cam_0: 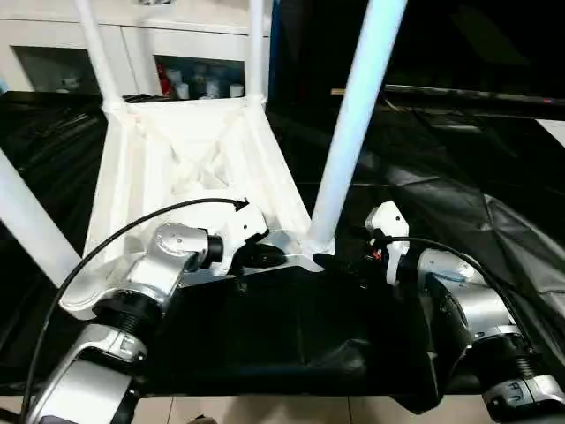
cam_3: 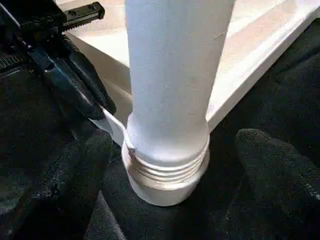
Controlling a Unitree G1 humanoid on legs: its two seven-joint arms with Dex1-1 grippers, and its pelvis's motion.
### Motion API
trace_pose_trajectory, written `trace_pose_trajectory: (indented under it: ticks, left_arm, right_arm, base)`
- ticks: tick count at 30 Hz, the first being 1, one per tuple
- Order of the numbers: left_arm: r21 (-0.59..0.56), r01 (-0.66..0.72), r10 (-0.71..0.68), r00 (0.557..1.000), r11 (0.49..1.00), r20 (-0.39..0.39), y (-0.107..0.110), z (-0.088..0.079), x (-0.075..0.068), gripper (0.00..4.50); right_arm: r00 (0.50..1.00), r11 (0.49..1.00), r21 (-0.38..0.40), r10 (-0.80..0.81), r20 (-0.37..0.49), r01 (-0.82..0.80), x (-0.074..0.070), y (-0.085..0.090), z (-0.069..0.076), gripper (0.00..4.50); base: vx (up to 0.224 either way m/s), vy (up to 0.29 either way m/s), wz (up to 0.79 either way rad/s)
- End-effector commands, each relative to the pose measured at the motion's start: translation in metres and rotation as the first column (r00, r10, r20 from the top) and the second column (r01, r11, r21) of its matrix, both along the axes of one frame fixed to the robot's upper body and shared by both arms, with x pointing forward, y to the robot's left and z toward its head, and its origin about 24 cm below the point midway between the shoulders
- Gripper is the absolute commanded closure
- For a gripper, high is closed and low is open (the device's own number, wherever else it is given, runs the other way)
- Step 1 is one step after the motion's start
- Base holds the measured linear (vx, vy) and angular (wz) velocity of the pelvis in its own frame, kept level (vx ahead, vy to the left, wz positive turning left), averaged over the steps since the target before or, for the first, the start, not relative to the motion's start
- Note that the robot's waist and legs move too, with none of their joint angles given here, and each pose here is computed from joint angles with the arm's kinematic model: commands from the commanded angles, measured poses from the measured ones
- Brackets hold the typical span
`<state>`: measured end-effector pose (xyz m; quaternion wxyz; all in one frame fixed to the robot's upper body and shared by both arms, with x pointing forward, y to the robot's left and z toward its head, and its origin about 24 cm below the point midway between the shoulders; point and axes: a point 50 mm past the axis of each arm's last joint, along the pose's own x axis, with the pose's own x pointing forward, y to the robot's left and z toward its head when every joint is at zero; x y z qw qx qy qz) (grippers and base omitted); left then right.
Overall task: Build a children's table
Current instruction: Rotate leg to tighten
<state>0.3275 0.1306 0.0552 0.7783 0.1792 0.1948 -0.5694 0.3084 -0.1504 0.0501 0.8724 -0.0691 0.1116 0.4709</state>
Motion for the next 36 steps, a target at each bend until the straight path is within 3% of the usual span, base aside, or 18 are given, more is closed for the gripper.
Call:
trace_pose_trajectory:
  ticks: [1, 6, 10, 15, 26, 31, 36]
  left_arm:
    - [0.057, 0.008, -0.005, 0.999, 0.998, -0.05, 0.0032, -0.0096, -0.0041, 4.42]
    - [0.093, 0.051, -0.045, 0.997, 0.994, -0.067, 0.0048, -0.0107, -0.0075, 4.42]
    - [0.12, 0.024, -0.022, 1.0, 0.993, -0.023, 0.0048, -0.0105, -0.0044, 4.42]
    - [0.09, -0.014, 0.017, 0.999, 0.996, -0.027, 0.0035, -0.0072, -0.0007, 4.02]
    - [0.092, -0.04, 0.043, 0.998, 0.995, -0.037, 0.0084, -0.008, 0.0001, 4.02]
    - [0.084, -0.007, 0.013, 0.997, 0.996, -0.082, 0.0088, -0.0089, -0.0042, 4.44]
    - [0.07, -0.007, 0.013, 0.995, 0.998, -0.099, 0.0082, -0.0091, -0.0063, 4.44]
  right_arm:
    - [1.0, 1.0, -0.01, 0.006, 0.022, -0.006, -0.0008, -0.0021, 0.0023, 0.18]
    - [1.0, 1.0, -0.019, 0.01, 0.024, -0.01, -0.0011, -0.002, 0.0017, 0.18]
    - [1.0, 1.0, -0.025, 0.011, 0.024, -0.011, -0.0014, -0.0023, 0.0005, 0.18]
    - [1.0, 0.999, -0.031, 0.02, 0.023, -0.019, -0.0032, -0.0014, -0.0013, 0.18]
    - [1.0, 0.999, -0.025, 0.022, 0.02, -0.021, -0.0041, -0.0005, -0.0019, 0.18]
    - [0.999, 0.999, -0.026, 0.025, 0.021, -0.025, -0.0049, -0.0004, -0.0023, 0.18]
    - [0.999, 0.999, -0.028, 0.027, 0.021, -0.027, -0.0047, -0.0001, -0.0029, 0.18]
  base:
    - [0.0, 0.0, 0.0]
    - [0.0, 0.0, 0.0]
    - [0.0, 0.0, 0.0]
    - [0.0, 0.0, 0.0]
    - [0.0, 0.0, 0.0]
    - [0.0, 0.0, 0.0]
    - [0.0, 0.0, 0.0]
